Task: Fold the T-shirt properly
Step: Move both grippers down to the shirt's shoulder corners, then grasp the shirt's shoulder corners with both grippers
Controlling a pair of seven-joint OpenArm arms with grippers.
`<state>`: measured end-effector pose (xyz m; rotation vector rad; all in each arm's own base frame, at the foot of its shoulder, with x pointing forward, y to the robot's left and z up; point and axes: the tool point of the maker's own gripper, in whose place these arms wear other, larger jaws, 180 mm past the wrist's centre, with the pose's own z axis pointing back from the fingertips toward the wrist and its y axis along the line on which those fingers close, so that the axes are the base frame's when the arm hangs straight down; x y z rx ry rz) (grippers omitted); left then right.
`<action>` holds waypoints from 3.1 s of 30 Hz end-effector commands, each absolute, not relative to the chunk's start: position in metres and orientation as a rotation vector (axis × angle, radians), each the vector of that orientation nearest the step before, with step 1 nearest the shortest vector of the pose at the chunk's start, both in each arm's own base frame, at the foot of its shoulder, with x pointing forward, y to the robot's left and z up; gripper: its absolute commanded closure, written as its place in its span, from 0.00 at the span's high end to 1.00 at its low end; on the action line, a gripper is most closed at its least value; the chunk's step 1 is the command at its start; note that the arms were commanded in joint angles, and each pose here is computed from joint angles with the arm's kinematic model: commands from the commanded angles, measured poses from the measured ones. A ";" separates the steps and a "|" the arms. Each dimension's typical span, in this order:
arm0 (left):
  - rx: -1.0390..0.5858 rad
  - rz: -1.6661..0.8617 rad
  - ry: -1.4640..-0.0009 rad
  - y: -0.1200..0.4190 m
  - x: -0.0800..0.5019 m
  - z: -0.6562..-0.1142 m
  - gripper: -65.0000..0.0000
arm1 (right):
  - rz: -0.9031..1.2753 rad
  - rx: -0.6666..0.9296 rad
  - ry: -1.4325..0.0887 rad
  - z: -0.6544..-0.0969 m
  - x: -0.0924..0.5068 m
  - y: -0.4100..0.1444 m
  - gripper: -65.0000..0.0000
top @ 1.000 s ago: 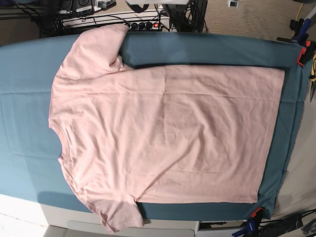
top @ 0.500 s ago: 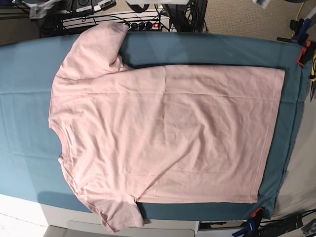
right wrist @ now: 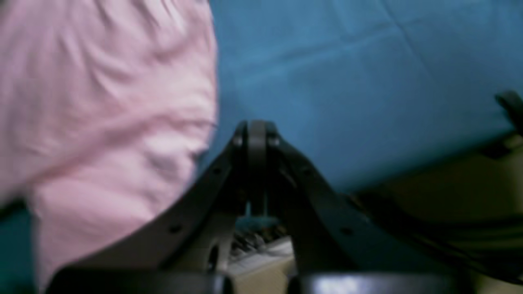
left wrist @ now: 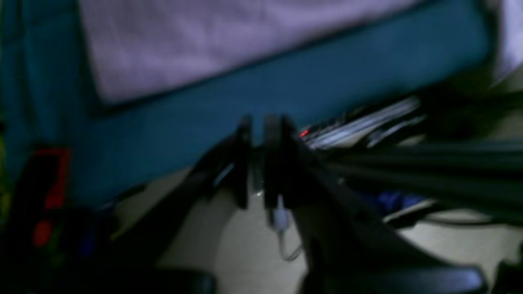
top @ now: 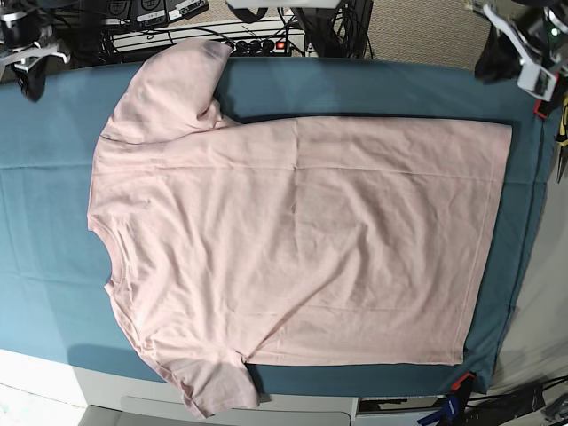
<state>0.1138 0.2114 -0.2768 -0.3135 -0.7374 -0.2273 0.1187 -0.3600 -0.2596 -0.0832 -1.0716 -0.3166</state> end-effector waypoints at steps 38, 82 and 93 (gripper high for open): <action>-0.345 -0.007 -0.888 0.313 0.198 -0.309 0.08 | -0.466 0.224 -1.211 -0.261 0.134 -0.284 0.00; -0.300 -0.058 -0.890 0.316 0.210 -0.307 0.33 | -0.723 0.226 -1.000 -0.361 0.143 -0.271 0.18; -0.286 -0.065 -0.882 0.317 0.209 -0.309 0.33 | -0.683 0.214 -1.024 -0.353 0.153 -0.283 0.18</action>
